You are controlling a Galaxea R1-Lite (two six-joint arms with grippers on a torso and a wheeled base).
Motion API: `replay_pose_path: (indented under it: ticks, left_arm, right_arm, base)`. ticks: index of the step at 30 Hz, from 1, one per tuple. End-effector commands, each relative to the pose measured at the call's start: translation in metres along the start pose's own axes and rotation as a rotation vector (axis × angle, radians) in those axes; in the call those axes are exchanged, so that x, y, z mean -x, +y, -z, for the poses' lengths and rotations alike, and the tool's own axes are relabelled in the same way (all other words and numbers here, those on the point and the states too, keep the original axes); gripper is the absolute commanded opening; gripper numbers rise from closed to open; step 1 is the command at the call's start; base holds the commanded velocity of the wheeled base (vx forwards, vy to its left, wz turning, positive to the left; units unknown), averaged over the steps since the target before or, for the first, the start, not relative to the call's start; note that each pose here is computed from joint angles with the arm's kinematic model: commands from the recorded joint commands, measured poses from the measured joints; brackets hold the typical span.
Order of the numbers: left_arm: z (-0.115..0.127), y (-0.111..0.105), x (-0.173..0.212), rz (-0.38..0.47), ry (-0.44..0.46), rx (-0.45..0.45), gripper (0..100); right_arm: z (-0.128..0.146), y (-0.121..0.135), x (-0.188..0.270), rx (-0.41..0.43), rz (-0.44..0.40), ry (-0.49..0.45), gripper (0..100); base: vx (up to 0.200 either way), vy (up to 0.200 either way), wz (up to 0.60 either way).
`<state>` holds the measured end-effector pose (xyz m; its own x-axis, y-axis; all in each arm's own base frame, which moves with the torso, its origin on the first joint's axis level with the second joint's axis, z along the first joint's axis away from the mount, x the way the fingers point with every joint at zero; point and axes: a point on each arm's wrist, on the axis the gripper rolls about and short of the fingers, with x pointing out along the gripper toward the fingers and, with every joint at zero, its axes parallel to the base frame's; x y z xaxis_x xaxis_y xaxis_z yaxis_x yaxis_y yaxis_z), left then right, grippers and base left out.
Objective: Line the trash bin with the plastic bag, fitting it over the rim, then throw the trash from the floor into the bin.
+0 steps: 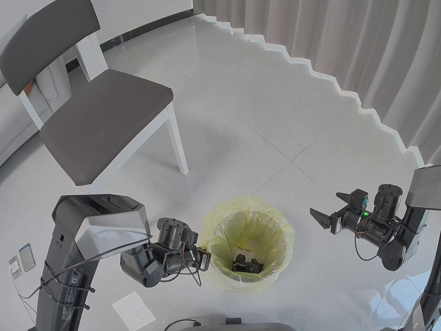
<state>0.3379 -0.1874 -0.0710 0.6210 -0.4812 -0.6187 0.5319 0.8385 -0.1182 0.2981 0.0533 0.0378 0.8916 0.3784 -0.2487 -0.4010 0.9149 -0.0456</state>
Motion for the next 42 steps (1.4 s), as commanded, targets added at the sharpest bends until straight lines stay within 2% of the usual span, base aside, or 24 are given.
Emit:
replay_pose_path:
  ticks: [1, 6, 13, 23, 24, 28, 31, 35, 42]
  left_arm:
    - [-0.016, -0.004, -0.019, 0.008, 0.009, -0.029, 0]
    - [-0.028, -0.002, -0.027, 0.0, 0.031, -0.049, 0]
    - [-0.038, 0.004, -0.025, -0.01, 0.008, -0.042, 0]
    - [-0.029, 0.012, -0.016, -0.011, -0.021, -0.033, 0]
    - [-0.027, 0.012, -0.018, -0.011, -0.021, -0.031, 100]
    - [-0.026, 0.012, -0.02, -0.011, -0.021, -0.031, 100]
    - [-0.026, 0.014, -0.015, -0.016, -0.021, -0.024, 100]
    - [-0.019, 0.02, -0.005, -0.032, -0.02, 0.003, 100]
    - [-0.01, 0.036, 0.003, -0.067, -0.045, 0.024, 100]
  right_arm:
    - [0.002, -0.003, -0.008, 0.005, -0.003, 0.002, 100]
    - [0.003, -0.006, -0.012, 0.008, 0.003, 0.02, 100]
    - [0.001, -0.012, -0.018, 0.001, 0.013, 0.035, 100]
    - [-0.004, -0.033, -0.03, -0.024, 0.03, 0.067, 100]
    - [-0.005, -0.035, -0.031, -0.025, 0.033, 0.068, 100]
    - [-0.011, -0.041, -0.039, -0.029, 0.039, 0.068, 100]
    - [-0.019, -0.045, -0.049, -0.057, 0.005, 0.073, 100]
    - [-0.034, -0.051, -0.07, -0.13, -0.02, 0.087, 100]
    - [-0.038, -0.061, -0.099, -0.138, -0.02, 0.112, 100]
  base:
    - [0.0, 0.0, 0.0]
    - [0.0, 0.0, 0.0]
    - [0.0, 0.0, 0.0]
    - [0.0, 0.0, 0.0]
    - [0.0, 0.0, 0.0]
    - [0.0, 0.0, 0.0]
    - [0.0, 0.0, 0.0]
    - [0.0, 0.0, 0.0]
    - [0.0, 0.0, 0.0]
